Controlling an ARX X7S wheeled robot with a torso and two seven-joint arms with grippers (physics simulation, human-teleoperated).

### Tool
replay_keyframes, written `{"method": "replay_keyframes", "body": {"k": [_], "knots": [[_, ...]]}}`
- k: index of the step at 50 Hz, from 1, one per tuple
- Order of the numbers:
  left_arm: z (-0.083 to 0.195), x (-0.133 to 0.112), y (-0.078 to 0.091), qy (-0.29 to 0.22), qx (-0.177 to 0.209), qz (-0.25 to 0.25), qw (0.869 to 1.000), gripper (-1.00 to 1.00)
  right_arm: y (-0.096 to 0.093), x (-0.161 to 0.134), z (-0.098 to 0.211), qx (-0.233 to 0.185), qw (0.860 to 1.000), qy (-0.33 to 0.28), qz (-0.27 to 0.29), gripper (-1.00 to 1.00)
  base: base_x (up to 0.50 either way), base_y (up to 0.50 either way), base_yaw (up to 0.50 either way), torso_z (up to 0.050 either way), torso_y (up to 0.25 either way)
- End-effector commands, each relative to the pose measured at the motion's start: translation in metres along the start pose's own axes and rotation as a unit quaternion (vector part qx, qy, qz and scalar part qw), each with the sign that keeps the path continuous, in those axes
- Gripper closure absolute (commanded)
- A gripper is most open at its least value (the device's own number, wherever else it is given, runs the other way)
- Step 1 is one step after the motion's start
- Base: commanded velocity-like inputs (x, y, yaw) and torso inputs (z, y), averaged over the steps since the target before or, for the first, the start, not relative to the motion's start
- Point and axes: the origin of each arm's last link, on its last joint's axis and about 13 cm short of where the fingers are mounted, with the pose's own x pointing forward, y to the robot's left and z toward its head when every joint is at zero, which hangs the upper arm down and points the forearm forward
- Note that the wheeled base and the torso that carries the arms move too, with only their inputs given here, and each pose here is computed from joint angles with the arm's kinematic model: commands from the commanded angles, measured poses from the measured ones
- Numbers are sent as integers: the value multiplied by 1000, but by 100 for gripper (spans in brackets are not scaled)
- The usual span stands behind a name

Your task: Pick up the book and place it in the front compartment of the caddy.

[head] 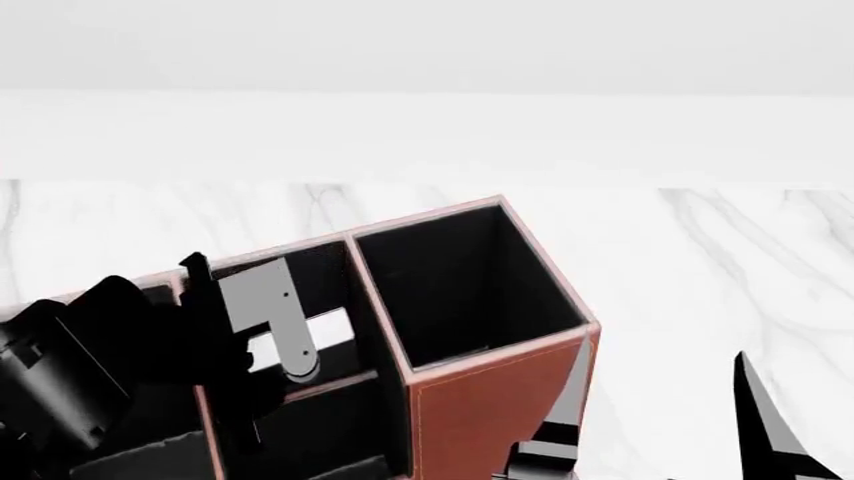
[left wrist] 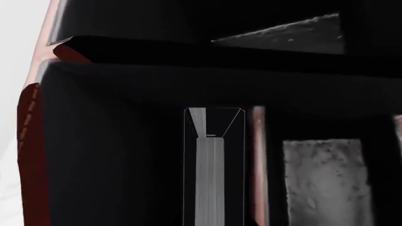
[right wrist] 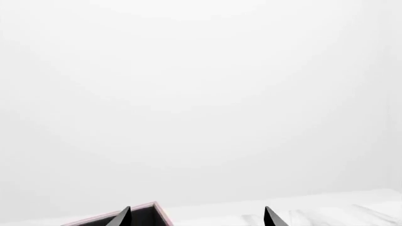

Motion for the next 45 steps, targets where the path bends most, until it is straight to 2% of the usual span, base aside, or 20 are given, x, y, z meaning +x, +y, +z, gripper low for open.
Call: {"method": "replay_keyframes", "body": {"k": [1,7,8,32,45], "knots": [[5,1,0,-24,-12,11,1000,100,0,0,-1,0,1000,1,-1,-100,0,0,0,0,0],[6,0,1,-25,-17,16,999,100,0,0,-1,0,1000,1,1,-100,0,0,0,0,2],[6,0,1,-23,-16,17,999,-100,0,0,-1,0,1000,1,1,-100,0,0,0,0,0],[10,-4,5,-30,-10,27,999,-100,1,0,2,1,1000,-4,3,-100,0,0,0,0,0],[13,-26,-17,-48,15,24,998,-100,3,-1,4,3,1000,-6,7,-100,0,0,0,0,0]]}}
